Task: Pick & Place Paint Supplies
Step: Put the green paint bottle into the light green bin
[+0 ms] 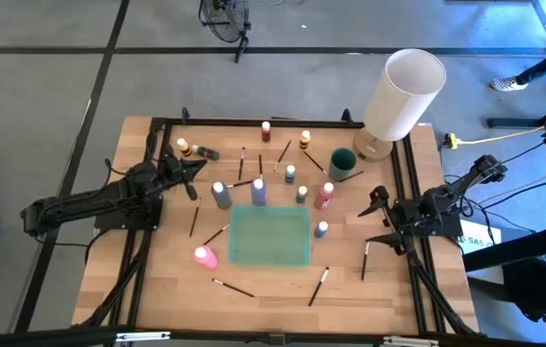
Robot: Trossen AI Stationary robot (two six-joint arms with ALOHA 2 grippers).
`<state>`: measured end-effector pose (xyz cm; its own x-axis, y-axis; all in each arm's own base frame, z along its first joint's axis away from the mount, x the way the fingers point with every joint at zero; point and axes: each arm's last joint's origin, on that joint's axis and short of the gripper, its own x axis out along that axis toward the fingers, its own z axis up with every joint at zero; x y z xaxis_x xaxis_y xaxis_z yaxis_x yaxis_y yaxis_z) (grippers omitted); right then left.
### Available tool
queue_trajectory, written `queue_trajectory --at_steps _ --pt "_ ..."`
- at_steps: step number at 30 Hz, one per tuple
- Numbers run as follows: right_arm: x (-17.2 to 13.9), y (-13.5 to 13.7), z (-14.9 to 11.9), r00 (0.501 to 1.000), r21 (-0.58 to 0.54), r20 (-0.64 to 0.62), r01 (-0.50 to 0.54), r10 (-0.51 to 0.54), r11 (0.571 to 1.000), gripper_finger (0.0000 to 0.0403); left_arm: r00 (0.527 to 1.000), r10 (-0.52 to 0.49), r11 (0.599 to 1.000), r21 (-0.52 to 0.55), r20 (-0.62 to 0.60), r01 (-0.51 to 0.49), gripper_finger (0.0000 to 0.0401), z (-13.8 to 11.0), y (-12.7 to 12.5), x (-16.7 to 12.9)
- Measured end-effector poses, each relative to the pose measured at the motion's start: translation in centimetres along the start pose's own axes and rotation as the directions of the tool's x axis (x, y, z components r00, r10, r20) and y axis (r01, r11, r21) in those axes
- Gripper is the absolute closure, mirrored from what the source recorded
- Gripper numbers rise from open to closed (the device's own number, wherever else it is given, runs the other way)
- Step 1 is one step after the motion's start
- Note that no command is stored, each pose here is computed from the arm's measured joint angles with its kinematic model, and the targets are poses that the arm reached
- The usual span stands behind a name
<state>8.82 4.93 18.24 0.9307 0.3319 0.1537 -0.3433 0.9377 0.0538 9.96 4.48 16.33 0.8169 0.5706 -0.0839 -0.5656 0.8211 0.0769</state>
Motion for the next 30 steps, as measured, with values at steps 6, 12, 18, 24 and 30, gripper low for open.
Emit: queue_trajectory --at_steps 6,12,18,24,30 --pt "0.0 -0.1 0.5 0.998 0.019 0.046 0.03 -0.031 0.999 0.0073 1.0 0.0 1.0 -0.013 0.004 0.0 0.0395 0.0 0.0 0.0" --pt "0.0 -0.5 0.4 0.981 0.018 0.042 0.188 -0.189 0.982 0.0073 1.0 0.0 0.997 -0.079 0.007 0.0 0.0395 0.1 0.0 0.0" --pt "0.0 -1.0 0.0 0.927 0.079 0.006 0.375 -0.376 0.924 0.0073 1.0 -0.001 0.997 -0.081 0.007 0.002 0.0395 0.1 0.0 0.0" --pt "0.0 -1.2 0.9 0.89 0.039 0.027 0.454 -0.455 0.89 0.0073 1.0 0.003 0.996 -0.088 0.007 -0.003 0.0395 0.1 0.0 0.0" --pt "0.3 -1.1 1.8 0.904 0.028 0.017 0.427 -0.428 0.904 0.0072 1.0 -0.011 0.978 -0.206 0.009 0.012 0.0395 0.1 0.0 0.0"
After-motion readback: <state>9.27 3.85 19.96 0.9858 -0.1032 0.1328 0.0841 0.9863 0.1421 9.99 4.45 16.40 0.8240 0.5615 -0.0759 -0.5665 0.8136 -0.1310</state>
